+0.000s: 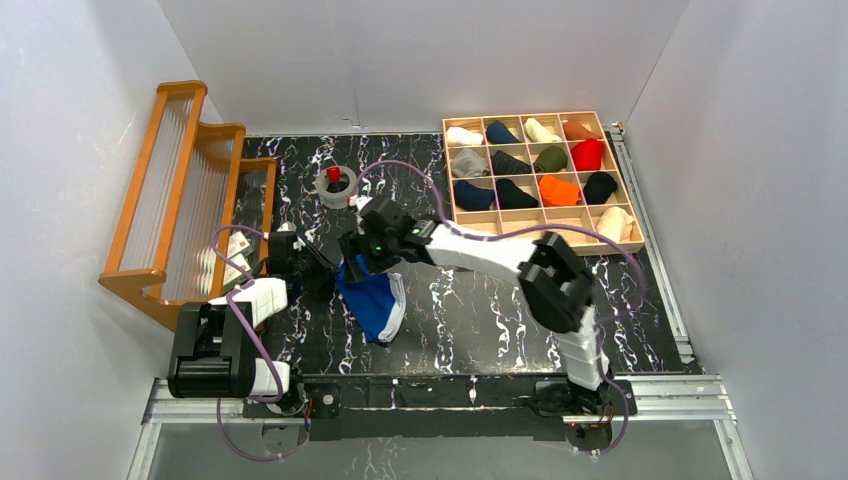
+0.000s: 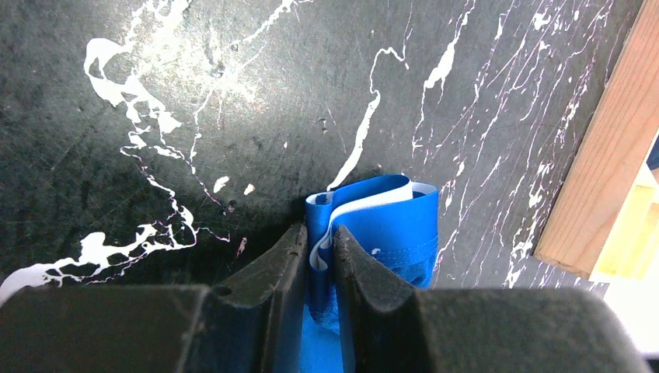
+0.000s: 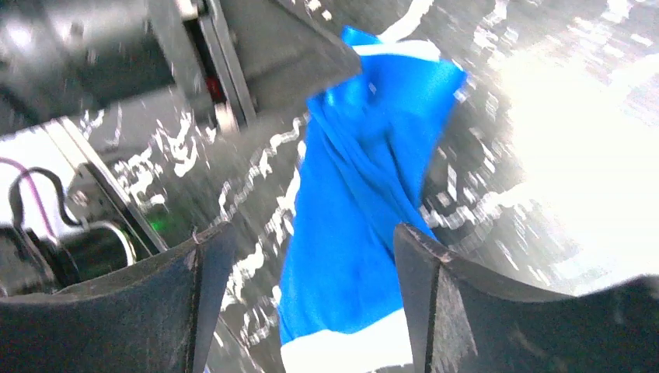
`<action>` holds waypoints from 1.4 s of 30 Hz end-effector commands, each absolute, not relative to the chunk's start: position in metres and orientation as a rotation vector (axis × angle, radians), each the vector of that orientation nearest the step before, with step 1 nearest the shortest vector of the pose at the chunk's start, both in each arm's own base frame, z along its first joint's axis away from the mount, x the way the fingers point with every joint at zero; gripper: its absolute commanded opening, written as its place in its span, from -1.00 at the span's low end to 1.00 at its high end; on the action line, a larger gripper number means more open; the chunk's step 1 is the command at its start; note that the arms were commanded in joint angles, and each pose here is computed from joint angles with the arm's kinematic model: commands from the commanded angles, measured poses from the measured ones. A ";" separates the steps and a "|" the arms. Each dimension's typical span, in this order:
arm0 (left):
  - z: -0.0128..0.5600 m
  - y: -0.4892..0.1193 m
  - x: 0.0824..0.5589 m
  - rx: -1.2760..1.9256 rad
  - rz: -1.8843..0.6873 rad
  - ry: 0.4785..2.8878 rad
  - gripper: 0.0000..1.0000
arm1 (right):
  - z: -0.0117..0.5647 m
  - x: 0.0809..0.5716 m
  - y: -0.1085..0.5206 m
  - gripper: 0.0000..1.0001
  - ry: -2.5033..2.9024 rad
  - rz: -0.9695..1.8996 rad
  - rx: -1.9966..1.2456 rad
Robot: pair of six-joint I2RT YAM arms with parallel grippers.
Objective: Roll the underwear
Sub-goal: Fold the underwear at the center of the board.
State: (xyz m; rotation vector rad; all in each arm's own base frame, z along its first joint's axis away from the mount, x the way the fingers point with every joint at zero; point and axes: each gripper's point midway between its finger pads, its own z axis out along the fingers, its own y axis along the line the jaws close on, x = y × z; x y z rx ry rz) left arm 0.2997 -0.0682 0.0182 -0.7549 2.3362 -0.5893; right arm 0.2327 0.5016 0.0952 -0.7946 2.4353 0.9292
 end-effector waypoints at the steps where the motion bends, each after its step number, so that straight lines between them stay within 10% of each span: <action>1: -0.004 -0.067 0.271 -0.763 -0.534 2.479 -0.65 | 0.131 0.253 0.435 0.68 2.351 0.770 -0.737; 19: -0.002 -0.073 0.273 -0.724 -0.569 2.509 -0.66 | 0.086 0.243 0.418 0.69 2.421 1.088 -0.834; 32: 0.000 -0.073 0.274 -0.751 -0.574 2.504 -0.66 | 0.092 0.233 0.423 -0.86 2.381 1.025 -0.913; 42: 0.004 -0.064 0.280 -0.815 -0.501 2.499 -0.68 | 0.122 0.208 0.418 -0.97 2.124 0.497 -1.032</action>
